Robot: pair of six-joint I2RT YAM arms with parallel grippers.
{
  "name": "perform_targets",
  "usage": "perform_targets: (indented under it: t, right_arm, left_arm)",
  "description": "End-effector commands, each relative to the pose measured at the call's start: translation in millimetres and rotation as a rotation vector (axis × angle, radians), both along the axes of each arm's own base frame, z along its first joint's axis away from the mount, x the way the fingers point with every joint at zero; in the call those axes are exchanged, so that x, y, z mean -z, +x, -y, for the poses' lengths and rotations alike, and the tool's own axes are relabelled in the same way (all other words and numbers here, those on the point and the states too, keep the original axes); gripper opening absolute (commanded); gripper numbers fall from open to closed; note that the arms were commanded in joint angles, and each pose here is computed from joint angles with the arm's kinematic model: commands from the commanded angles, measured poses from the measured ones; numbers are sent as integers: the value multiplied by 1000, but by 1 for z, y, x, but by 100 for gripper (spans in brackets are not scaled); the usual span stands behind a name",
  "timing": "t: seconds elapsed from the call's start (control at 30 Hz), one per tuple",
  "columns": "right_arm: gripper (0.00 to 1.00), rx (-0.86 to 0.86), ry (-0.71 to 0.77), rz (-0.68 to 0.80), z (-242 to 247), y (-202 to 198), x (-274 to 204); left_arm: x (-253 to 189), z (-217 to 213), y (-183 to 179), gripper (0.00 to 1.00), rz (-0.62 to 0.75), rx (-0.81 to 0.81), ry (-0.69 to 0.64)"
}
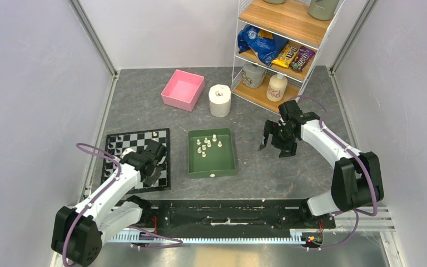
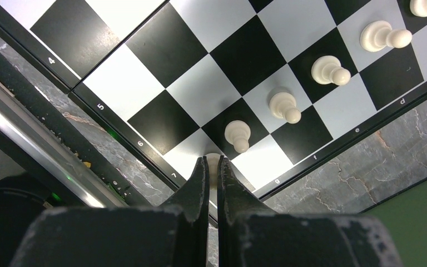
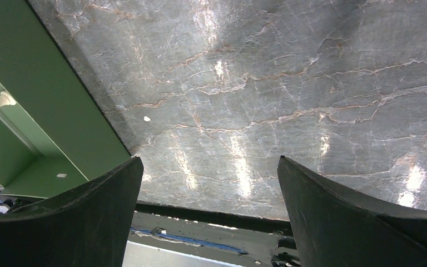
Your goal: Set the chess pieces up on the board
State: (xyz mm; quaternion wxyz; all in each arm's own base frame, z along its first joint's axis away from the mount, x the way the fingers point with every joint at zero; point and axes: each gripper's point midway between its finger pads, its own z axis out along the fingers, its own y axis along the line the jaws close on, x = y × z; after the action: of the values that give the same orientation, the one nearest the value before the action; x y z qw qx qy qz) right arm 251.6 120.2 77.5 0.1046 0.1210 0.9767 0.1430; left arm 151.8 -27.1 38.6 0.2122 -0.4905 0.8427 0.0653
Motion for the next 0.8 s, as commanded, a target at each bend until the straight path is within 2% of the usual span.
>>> perform_targets:
  t: [0.0, 0.77]
  right_arm:
    - [99, -25, 9, 26, -2, 4, -2]
    - [99, -52, -5, 21, 3, 6, 4]
  left_arm:
    - [-4, -8, 0, 2, 33, -77, 16]
    - [-9, -15, 2, 2, 2, -108, 72]
